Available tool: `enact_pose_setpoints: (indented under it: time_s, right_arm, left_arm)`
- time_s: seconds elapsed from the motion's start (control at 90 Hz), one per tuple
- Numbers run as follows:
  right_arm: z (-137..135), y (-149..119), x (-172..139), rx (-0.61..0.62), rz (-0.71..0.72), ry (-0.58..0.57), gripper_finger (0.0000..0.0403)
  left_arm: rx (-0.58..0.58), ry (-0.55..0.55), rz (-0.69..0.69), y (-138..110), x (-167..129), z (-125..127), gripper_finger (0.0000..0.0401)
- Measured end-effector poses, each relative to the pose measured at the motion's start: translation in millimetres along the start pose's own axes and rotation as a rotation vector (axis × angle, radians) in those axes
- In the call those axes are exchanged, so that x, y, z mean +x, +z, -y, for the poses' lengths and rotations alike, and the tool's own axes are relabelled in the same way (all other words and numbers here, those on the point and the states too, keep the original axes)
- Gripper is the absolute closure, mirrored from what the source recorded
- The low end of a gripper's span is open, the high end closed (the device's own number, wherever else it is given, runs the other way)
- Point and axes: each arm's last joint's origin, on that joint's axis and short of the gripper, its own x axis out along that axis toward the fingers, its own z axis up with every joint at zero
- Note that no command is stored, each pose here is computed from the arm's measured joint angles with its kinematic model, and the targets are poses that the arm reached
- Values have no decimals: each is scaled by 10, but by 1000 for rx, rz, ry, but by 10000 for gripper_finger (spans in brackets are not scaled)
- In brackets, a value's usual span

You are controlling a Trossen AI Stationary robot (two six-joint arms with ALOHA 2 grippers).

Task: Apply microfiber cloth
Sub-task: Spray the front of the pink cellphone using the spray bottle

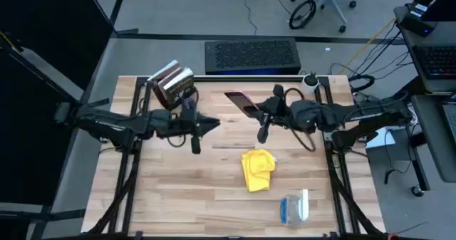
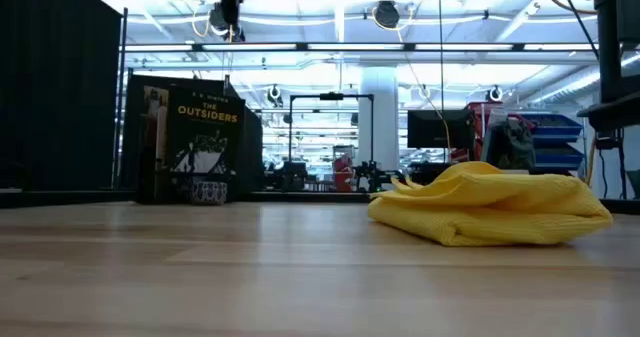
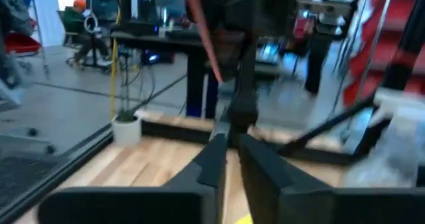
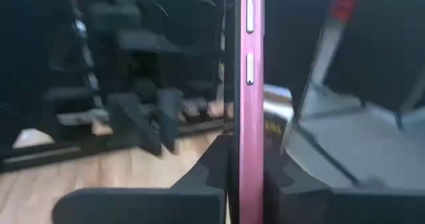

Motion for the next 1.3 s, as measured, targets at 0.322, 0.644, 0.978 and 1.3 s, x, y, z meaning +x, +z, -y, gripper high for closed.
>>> enact_pose_setpoints:
  time_s: [0.322,0.644,0.978,1.3]
  right_arm:
    - [-88,-110,376,-39,73,161,395]
    - [-47,-112,421,-65,91,207,395]
    - [-48,-112,463,-23,110,205,395]
    - [-91,-192,546,-16,86,221,391]
  left_arm:
    - [25,-82,68,-100,434,31,213]
    - [80,-96,107,26,547,18,206]
    - [133,-93,114,32,548,3,272]
    - [164,-132,109,25,547,15,387]
